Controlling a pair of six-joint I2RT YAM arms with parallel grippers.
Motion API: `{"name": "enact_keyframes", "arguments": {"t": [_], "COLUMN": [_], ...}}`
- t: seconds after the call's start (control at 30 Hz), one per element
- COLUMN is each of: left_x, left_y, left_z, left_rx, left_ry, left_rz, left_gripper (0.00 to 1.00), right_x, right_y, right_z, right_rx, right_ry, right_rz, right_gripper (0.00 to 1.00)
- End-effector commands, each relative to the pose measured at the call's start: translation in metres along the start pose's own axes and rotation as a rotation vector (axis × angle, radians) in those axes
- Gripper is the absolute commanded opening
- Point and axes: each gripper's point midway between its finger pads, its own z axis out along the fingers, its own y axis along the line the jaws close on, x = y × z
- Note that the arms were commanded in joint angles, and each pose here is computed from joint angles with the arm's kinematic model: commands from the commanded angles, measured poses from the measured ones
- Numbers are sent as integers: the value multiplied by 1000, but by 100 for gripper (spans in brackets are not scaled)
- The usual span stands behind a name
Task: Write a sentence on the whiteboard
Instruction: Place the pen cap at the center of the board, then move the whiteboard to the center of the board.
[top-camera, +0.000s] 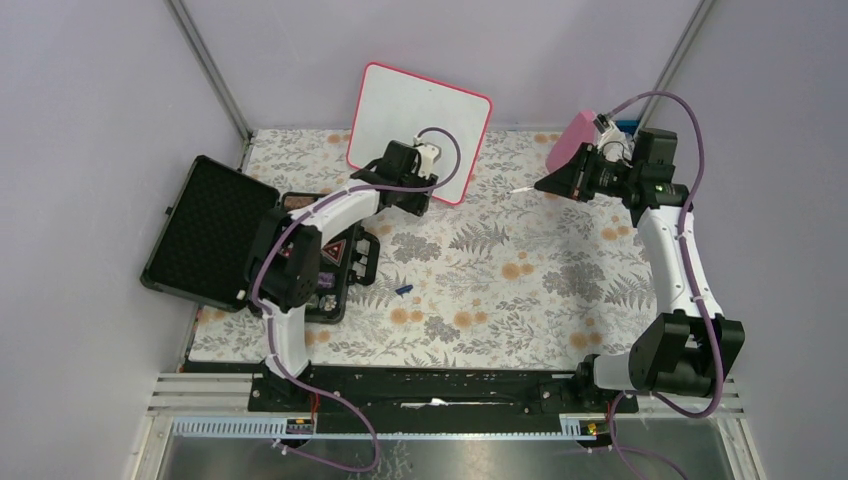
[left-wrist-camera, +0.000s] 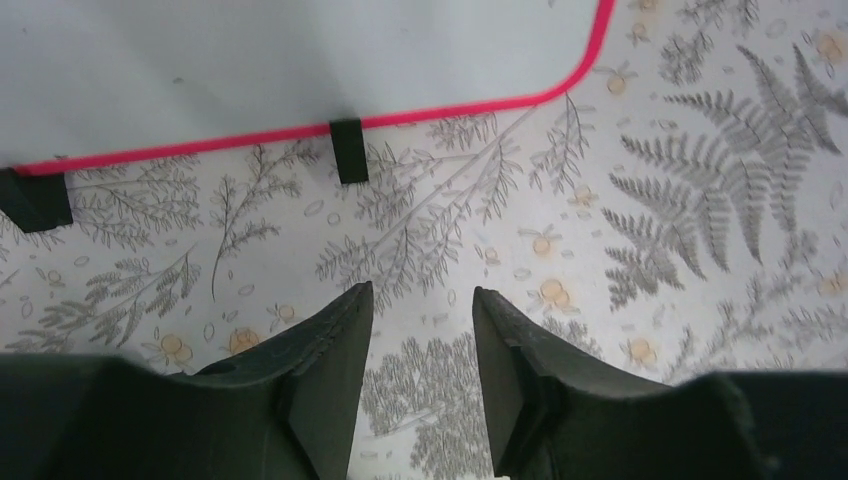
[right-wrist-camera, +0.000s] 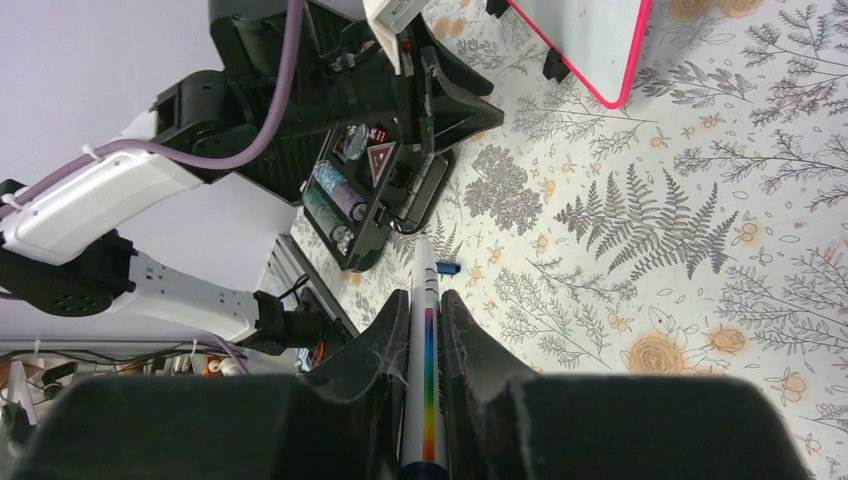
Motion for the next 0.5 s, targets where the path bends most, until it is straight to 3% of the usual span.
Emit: {"name": "enact_keyframes", "arguments": {"t": [0.0, 0.47], "left_x": [-48, -30], "left_y": [13, 34], "left_z": [14, 58], "left_rx": [-83, -149], "left_ry": [-153, -81], "left_rz": [-37, -44], "left_gripper": [45, 41], "right_x": [-6, -5], "right_y": [13, 0], "right_z": [-13, -13], "right_rx": [-43, -41], "right_ry": [-30, -23], "right_rz": [-61, -37], "right_gripper": [0, 0]}}
